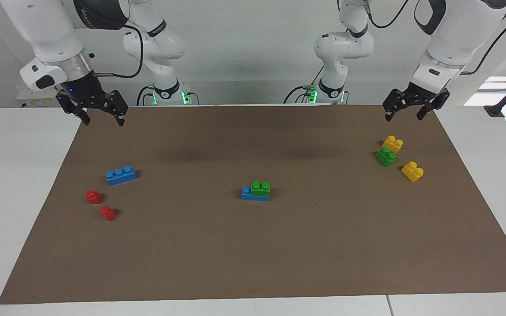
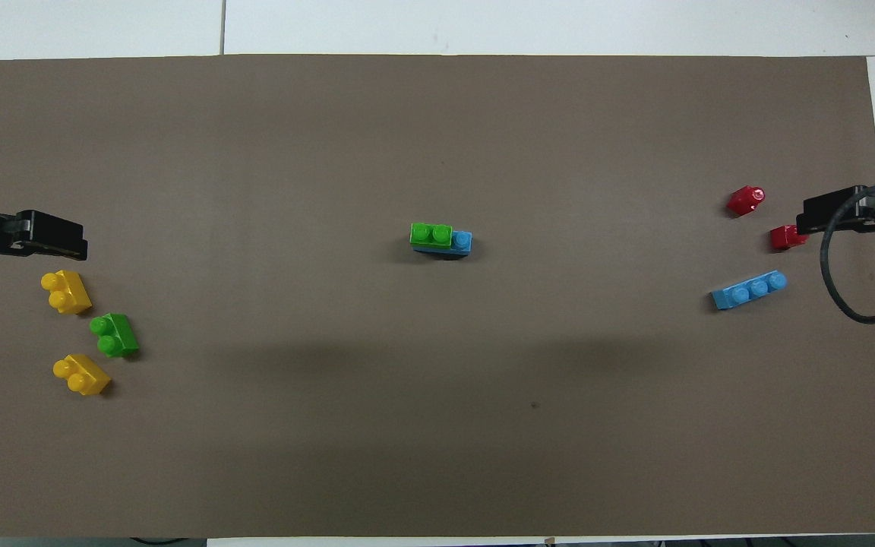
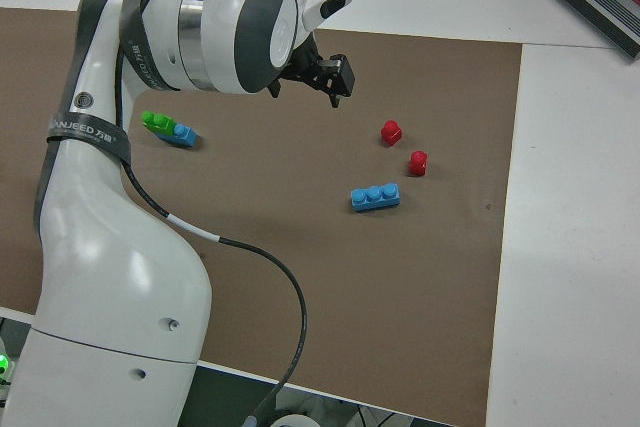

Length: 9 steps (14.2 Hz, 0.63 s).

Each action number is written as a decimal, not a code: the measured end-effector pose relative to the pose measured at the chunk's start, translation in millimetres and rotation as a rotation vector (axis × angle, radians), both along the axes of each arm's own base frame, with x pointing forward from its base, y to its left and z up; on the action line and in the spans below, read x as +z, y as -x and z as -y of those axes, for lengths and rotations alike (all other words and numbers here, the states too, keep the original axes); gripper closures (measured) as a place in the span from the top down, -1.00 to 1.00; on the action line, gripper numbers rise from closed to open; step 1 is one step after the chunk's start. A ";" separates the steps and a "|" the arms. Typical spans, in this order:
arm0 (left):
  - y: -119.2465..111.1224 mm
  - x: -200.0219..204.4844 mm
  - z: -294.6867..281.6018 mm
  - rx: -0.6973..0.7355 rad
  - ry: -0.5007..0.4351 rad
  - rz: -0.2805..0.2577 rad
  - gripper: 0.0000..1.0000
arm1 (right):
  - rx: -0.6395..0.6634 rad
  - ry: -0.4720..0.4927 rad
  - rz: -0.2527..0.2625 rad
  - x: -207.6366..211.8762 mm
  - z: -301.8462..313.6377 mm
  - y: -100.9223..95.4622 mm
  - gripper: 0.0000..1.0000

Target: Remove green block with left arm and hold with right

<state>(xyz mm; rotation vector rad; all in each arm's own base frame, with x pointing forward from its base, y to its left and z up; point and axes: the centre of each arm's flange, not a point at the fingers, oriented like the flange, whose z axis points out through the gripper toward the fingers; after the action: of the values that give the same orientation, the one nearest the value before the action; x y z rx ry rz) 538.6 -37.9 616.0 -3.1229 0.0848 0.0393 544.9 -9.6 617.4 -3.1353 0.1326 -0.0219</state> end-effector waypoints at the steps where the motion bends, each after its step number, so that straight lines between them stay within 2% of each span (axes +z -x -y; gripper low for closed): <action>1: 2.0 -3.3 -0.1 0.000 -0.001 -0.008 1.00 | -0.001 0.000 -0.006 -0.6 0.3 0.7 1.00; 5: 10.7 -13.5 -1.1 0.021 -0.004 -0.032 1.00 | 0.000 0.000 -0.002 0.0 0.1 0.5 1.00; 8: 13.0 -13.2 4.9 0.133 -0.009 -0.029 1.00 | 0.003 0.001 0.022 2.6 -1.6 -1.6 1.00; 9: 13.5 -13.5 9.8 0.175 -0.011 -0.029 1.00 | -0.005 0.001 0.044 4.4 -1.4 -3.9 1.00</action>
<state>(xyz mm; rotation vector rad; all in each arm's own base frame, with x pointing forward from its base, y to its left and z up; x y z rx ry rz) 525.1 -47.7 602.5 -3.1097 -0.1884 0.0867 548.8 -8.2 621.8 -3.1327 0.1399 -0.0915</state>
